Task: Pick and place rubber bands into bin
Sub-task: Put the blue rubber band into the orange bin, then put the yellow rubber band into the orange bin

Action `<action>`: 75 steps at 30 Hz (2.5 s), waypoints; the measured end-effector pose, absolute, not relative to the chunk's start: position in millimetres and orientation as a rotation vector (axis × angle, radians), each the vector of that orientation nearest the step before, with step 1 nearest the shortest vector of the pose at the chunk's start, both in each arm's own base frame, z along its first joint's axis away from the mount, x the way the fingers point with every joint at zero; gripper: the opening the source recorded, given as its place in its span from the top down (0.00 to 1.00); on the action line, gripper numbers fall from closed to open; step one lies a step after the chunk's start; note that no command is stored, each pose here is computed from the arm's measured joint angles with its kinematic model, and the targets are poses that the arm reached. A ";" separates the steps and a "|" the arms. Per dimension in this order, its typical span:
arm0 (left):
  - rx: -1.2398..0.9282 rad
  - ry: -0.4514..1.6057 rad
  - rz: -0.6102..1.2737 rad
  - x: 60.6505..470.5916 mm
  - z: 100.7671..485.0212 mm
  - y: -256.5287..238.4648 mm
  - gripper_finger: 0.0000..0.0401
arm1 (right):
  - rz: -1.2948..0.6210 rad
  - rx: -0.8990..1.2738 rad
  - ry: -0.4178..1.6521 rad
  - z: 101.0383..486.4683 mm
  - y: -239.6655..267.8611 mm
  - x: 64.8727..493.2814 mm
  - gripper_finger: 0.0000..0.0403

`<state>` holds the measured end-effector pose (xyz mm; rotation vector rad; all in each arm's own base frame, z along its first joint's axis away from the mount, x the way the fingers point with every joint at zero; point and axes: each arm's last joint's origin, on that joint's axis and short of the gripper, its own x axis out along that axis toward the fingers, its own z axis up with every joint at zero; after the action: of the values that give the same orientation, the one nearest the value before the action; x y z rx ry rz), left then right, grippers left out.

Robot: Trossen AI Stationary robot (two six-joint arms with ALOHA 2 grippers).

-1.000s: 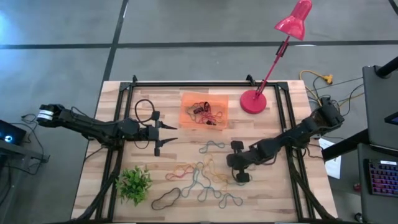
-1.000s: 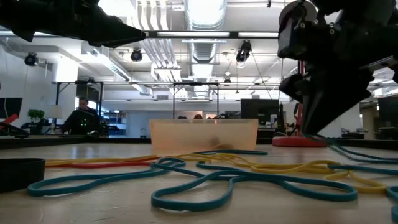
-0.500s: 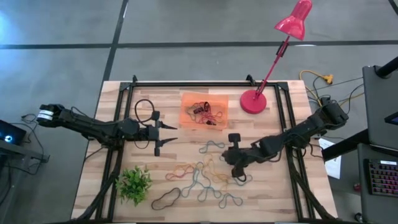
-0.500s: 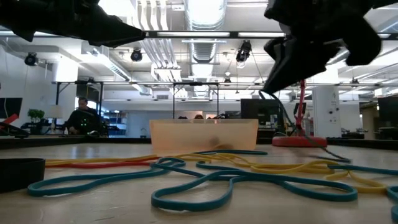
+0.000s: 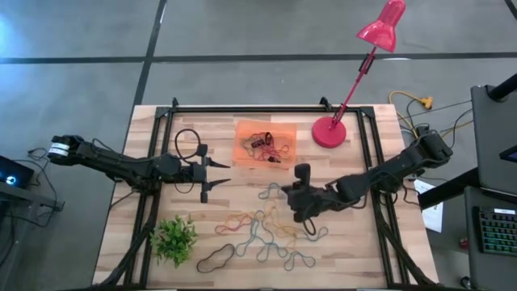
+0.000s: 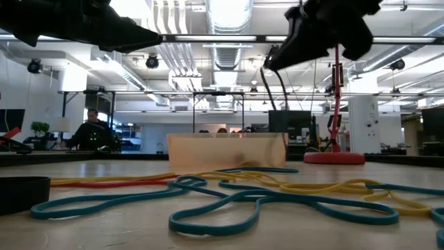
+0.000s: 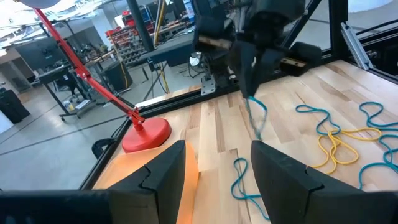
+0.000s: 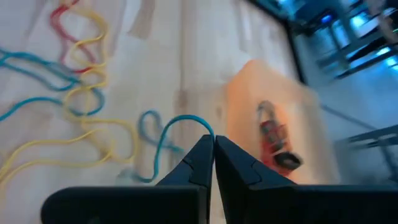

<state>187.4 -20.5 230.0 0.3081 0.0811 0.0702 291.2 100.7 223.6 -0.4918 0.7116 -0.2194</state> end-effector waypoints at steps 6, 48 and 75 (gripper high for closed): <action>0.308 0.081 0.070 187.4 230.0 -20.6 0.58 | -0.283 -0.613 0.669 244.9 97.8 300.3 0.98; 0.310 0.089 0.069 187.3 229.0 -20.6 0.58 | -0.544 -0.180 0.722 226.4 -95.6 303.2 0.97; 0.309 0.187 -0.229 207.3 213.7 -31.5 0.59 | 0.165 0.028 0.804 186.9 -20.7 296.4 0.68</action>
<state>207.3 -31.5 213.7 0.3088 0.1869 -0.2290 296.4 -20.7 186.9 0.0277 0.8042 0.1649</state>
